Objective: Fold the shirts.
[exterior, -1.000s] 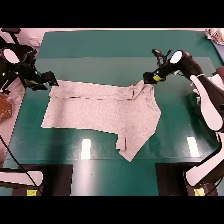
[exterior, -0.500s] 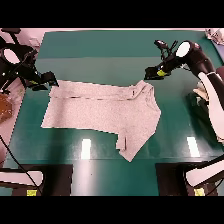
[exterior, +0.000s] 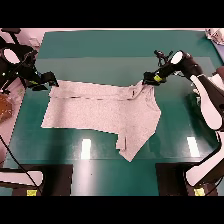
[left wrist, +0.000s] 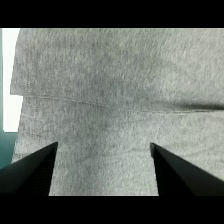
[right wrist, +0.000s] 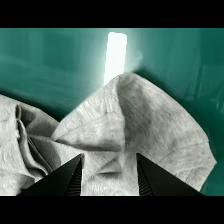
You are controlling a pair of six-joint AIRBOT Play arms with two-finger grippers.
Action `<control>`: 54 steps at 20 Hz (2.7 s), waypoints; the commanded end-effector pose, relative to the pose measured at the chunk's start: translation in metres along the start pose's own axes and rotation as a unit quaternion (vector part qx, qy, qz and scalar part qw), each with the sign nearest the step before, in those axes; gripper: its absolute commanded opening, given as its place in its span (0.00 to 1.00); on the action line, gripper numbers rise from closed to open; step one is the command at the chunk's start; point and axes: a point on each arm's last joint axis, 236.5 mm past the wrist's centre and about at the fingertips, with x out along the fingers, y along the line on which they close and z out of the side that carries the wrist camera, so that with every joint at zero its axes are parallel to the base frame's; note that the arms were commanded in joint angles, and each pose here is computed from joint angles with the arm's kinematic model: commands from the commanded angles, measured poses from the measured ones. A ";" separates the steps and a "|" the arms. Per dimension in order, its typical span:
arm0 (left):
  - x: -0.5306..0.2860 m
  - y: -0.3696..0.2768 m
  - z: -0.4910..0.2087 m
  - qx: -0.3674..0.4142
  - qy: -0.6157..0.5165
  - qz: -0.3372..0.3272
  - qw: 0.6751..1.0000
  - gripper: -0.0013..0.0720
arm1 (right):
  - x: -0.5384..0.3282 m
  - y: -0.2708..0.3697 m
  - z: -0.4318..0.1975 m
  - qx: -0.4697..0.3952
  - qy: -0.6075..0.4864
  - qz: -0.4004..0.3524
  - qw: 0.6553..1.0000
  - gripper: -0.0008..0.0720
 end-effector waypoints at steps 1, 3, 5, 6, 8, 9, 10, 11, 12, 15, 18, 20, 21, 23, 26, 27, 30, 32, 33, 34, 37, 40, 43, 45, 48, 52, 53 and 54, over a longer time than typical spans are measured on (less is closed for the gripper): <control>0.000 0.001 0.001 0.000 -0.001 0.000 1.000 0.98 | 0.005 0.001 0.009 0.006 -0.017 0.005 1.000 0.53; 0.000 0.001 0.002 0.000 -0.004 0.000 1.000 0.98 | 0.007 0.000 0.009 0.011 -0.021 0.006 1.000 0.52; 0.000 0.001 0.004 0.000 -0.008 0.000 1.000 0.98 | 0.011 0.000 0.003 0.018 -0.013 0.009 1.000 0.35; 0.000 0.001 0.004 0.000 -0.009 0.000 1.000 0.98 | 0.013 0.002 0.001 0.022 -0.010 0.016 1.000 0.24; 0.000 0.001 0.005 0.000 -0.010 0.000 1.000 0.98 | 0.015 0.002 -0.006 0.023 0.003 0.016 1.000 0.11; 0.000 0.001 0.005 0.000 -0.010 0.001 1.000 0.98 | 0.013 0.003 -0.009 0.017 0.008 0.017 1.000 0.03; 0.000 0.001 0.005 0.000 -0.010 0.002 1.000 0.98 | 0.007 0.006 -0.011 0.009 0.011 0.018 1.000 0.03; 0.000 0.001 0.005 0.000 -0.010 0.002 1.000 0.98 | -0.001 0.010 -0.011 0.001 0.011 0.020 1.000 0.03; 0.000 0.001 0.005 0.000 -0.010 0.002 1.000 0.98 | -0.013 0.015 -0.012 -0.007 0.008 0.021 1.000 0.03; 0.000 0.002 0.003 0.001 -0.007 0.002 1.000 0.98 | -0.060 0.035 -0.020 -0.032 0.003 0.024 0.999 0.03; 0.000 0.002 0.003 0.000 -0.005 0.003 1.000 0.98 | -0.101 0.048 -0.045 -0.053 0.019 -0.008 0.998 0.03; 0.000 0.002 0.001 0.000 -0.003 0.003 1.000 0.98 | -0.115 0.032 -0.076 -0.072 0.069 -0.078 0.992 0.03; 0.000 0.002 0.001 0.000 -0.001 0.003 1.000 0.98 | -0.117 0.024 -0.089 -0.078 0.088 -0.107 0.987 0.03; 0.000 0.001 0.000 -0.002 0.000 0.002 1.000 0.98 | -0.106 0.020 -0.118 -0.082 0.126 -0.120 0.981 0.03; 0.000 0.001 -0.003 -0.004 0.006 0.002 1.000 0.98 | -0.082 0.003 -0.154 -0.059 0.165 -0.135 0.975 0.04; 0.000 0.001 -0.003 -0.004 0.007 0.002 1.000 0.98 | -0.077 -0.011 -0.158 -0.048 0.160 -0.158 0.973 0.14; 0.000 0.001 -0.005 -0.005 0.010 0.001 1.000 0.98 | -0.082 -0.037 -0.161 -0.048 0.135 -0.204 0.968 0.39; 0.000 0.001 -0.005 -0.005 0.011 0.001 1.000 0.98 | -0.091 -0.038 -0.161 -0.050 0.117 -0.206 0.970 0.44; 0.000 0.001 -0.007 -0.005 0.015 0.001 1.000 0.98 | -0.096 -0.034 -0.159 -0.050 0.096 -0.198 0.974 0.44; 0.000 0.001 -0.009 -0.004 0.020 0.001 1.000 0.98 | -0.102 -0.032 -0.158 -0.042 0.076 -0.192 0.977 0.44; -0.004 0.002 -0.017 0.003 0.021 0.004 1.000 0.98 | -0.116 -0.028 -0.180 -0.035 0.059 -0.176 0.982 0.47; -0.003 0.016 -0.055 0.023 0.031 0.022 0.999 0.98 | -0.107 -0.019 -0.225 0.035 0.080 -0.081 0.993 0.64; 0.000 0.028 -0.101 0.032 0.046 0.035 0.998 0.98 | -0.105 -0.012 -0.243 0.125 0.064 0.033 0.990 0.65; -0.005 0.027 -0.118 0.034 0.048 0.033 0.998 0.98 | -0.105 -0.025 -0.258 0.171 0.060 0.051 0.982 0.67; -0.018 0.032 -0.120 0.023 0.035 0.027 0.999 0.98 | -0.099 -0.037 -0.289 0.210 0.069 0.055 0.974 0.71; -0.018 0.061 -0.131 -0.038 0.045 0.019 0.998 0.98 | -0.097 -0.005 -0.308 0.225 0.050 0.122 0.965 0.72; -0.012 0.067 -0.141 -0.040 0.057 0.020 0.997 0.98 | -0.097 -0.003 -0.312 0.224 0.044 0.123 0.966 0.72; -0.004 0.070 -0.152 -0.033 0.071 0.021 0.997 0.98 | -0.099 -0.001 -0.315 0.221 0.038 0.123 0.967 0.72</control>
